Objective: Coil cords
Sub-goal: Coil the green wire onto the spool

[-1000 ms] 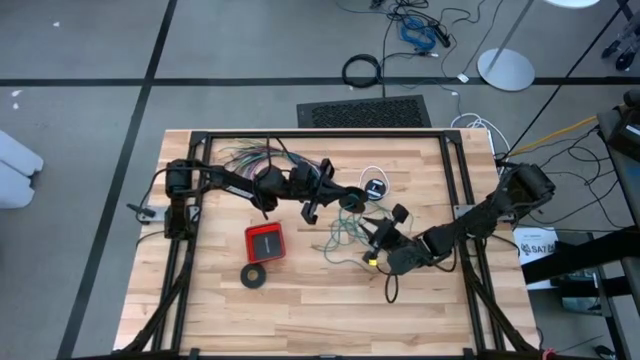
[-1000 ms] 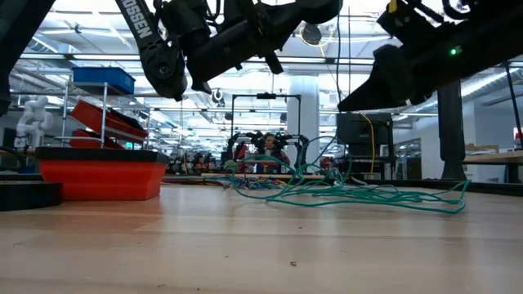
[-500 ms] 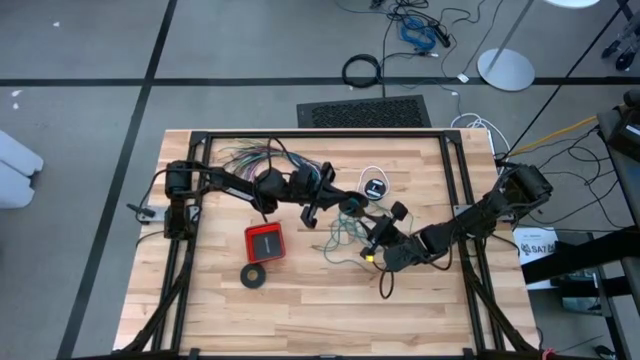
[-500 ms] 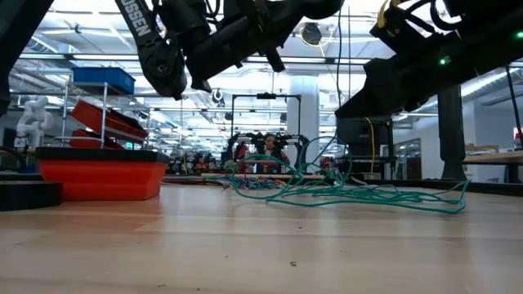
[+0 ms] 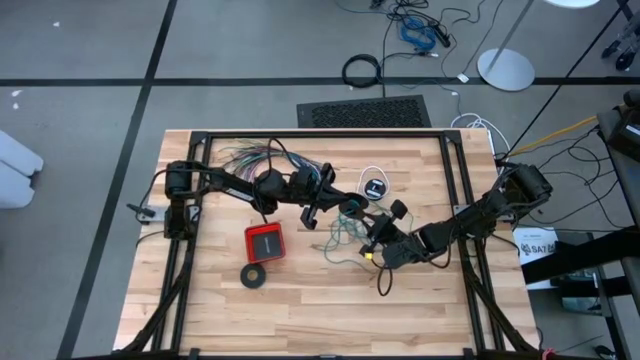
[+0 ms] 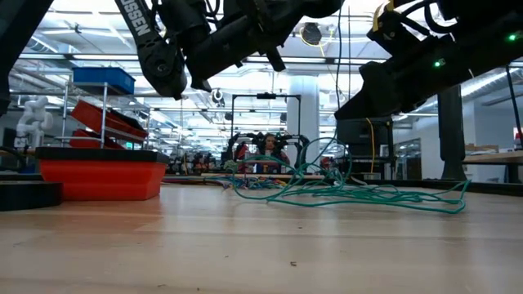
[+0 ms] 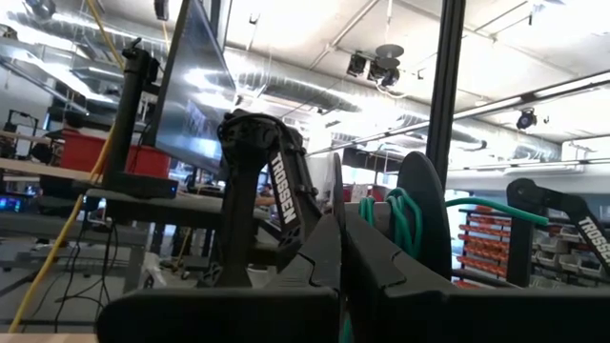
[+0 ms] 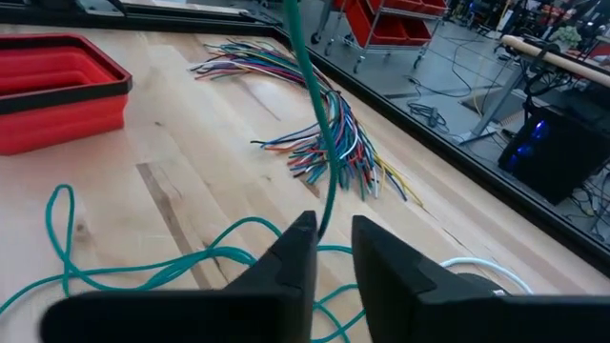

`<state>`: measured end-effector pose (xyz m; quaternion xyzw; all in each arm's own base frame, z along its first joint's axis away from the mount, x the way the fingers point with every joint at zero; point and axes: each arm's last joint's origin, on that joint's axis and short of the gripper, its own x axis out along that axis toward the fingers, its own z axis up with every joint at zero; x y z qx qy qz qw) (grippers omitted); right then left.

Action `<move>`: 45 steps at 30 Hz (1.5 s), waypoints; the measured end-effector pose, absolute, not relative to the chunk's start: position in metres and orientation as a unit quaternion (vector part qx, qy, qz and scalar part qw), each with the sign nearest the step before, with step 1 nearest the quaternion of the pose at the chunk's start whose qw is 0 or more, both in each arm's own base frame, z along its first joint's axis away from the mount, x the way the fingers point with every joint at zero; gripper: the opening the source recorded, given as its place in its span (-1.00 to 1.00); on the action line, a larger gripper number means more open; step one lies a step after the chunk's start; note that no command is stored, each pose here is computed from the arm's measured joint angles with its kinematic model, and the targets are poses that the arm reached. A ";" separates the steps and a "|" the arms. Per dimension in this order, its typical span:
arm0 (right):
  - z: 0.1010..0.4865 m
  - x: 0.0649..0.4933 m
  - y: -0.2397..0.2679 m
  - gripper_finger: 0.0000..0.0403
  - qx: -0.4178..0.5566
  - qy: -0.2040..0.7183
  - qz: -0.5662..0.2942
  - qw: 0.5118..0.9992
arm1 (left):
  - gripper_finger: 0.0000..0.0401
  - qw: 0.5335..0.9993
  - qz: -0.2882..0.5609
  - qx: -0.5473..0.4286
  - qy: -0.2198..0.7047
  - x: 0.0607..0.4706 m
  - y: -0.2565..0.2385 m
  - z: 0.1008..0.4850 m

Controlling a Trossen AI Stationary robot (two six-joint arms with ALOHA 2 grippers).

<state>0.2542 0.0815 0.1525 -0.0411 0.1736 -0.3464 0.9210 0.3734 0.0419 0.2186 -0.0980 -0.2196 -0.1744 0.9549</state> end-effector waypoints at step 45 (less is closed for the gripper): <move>0.160 0.277 0.033 -1.00 0.125 0.144 -0.317 0.929 | -1.00 0.970 0.166 0.055 -0.171 0.395 0.023 0.220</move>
